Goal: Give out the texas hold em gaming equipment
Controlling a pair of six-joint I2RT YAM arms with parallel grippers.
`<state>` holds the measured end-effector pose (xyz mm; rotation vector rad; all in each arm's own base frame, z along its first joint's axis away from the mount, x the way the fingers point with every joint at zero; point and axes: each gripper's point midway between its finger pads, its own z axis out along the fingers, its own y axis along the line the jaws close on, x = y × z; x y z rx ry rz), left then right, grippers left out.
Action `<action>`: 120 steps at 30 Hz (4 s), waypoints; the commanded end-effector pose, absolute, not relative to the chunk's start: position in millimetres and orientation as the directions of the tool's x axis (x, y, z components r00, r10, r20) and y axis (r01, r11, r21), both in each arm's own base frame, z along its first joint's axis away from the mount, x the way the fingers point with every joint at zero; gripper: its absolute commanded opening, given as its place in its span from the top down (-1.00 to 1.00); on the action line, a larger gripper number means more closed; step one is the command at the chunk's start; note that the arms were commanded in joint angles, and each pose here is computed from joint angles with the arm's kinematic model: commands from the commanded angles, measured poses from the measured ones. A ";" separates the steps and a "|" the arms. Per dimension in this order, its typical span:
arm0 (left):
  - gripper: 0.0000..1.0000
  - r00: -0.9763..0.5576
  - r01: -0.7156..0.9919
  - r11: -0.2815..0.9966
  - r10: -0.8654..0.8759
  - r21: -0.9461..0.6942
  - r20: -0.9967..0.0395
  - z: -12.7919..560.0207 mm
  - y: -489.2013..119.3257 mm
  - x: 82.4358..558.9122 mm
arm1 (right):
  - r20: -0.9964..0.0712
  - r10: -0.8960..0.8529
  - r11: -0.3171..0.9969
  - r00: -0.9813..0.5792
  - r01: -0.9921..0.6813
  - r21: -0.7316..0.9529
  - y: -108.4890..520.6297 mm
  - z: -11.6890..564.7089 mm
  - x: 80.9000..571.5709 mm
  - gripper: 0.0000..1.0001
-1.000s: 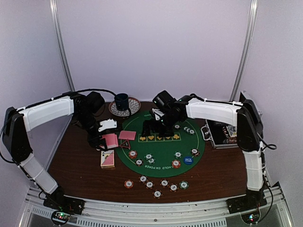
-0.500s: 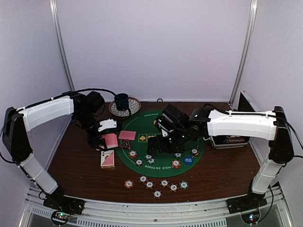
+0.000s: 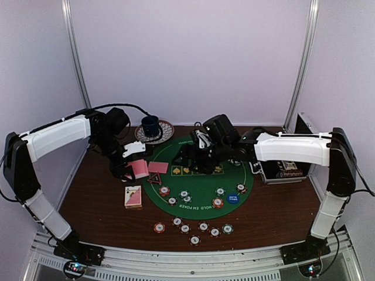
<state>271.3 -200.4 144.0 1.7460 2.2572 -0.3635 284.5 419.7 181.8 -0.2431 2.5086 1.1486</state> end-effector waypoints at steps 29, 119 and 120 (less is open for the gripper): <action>1.00 -0.278 0.959 0.273 0.851 -0.076 -0.446 169.0 -223.2 287.1 | -0.296 -0.142 0.232 -0.944 -0.323 0.918 557.1 202.4 277.3 -0.61; 1.00 -0.275 0.960 0.269 0.877 -0.073 -0.394 158.5 -212.1 280.2 | -0.160 -0.059 0.116 -0.985 -0.166 0.979 526.8 225.1 311.2 0.56; 1.00 -0.275 0.960 0.269 0.878 -0.071 -0.392 157.9 -211.7 280.2 | -0.157 -0.054 0.107 -0.986 -0.162 0.981 525.8 226.2 312.0 0.59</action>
